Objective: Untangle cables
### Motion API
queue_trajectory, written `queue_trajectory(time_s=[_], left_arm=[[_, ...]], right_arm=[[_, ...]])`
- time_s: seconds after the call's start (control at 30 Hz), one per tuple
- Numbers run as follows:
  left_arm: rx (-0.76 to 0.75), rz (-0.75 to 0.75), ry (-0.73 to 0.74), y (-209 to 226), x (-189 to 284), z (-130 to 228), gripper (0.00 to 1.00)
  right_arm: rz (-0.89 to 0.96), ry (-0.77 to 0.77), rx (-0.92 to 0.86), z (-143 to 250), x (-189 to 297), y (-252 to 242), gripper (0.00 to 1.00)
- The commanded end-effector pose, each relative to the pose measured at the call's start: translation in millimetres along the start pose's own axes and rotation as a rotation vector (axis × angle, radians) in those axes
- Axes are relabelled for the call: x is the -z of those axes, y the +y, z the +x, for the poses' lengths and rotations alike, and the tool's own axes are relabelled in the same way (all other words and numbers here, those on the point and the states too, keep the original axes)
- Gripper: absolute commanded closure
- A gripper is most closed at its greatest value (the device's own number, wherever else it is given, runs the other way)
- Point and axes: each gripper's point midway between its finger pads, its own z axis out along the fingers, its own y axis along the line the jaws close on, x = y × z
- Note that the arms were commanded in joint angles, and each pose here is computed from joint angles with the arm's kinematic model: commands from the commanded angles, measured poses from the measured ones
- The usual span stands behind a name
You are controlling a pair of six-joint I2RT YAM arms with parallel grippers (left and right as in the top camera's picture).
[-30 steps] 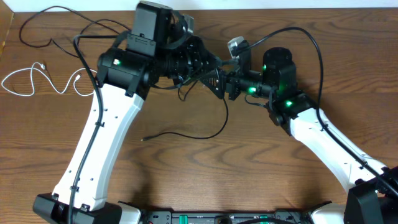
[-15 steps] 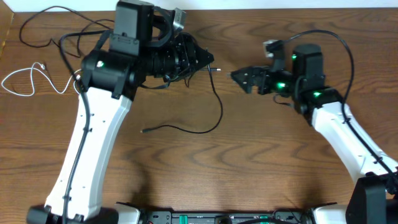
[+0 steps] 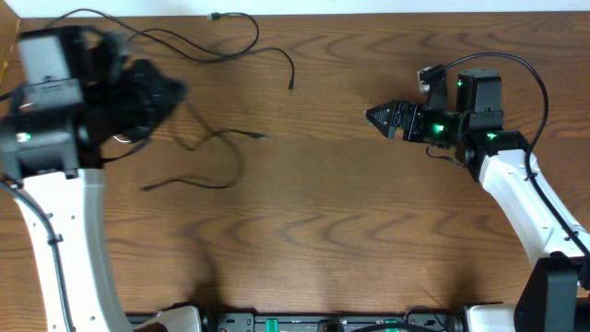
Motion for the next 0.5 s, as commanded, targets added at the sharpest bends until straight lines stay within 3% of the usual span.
queue_trajectory(time_s=[0.0, 0.1, 0.27, 0.47], left_arm=[[0.079, -0.134, -0.102, 44.5, 14.3, -30.7, 0.93], [0.130, -0.190, -0.122, 71.0, 20.8, -41.9, 0.93], [0.088, -0.253, -0.067, 100.5, 18.5, -43.9, 0.93], [-0.088, -0.155, 0.024, 83.7, 16.1, -27.4, 0.93]], right_arm=[[0.008, -0.008, 0.021, -3.1, 1.2, -0.3, 0.01], [0.019, -0.013, 0.021, -3.8, 1.2, -2.2, 0.01], [0.022, -0.014, 0.021, -4.0, 1.3, -2.6, 0.01], [0.024, -0.015, 0.021, -4.2, 1.3, -3.1, 0.01]])
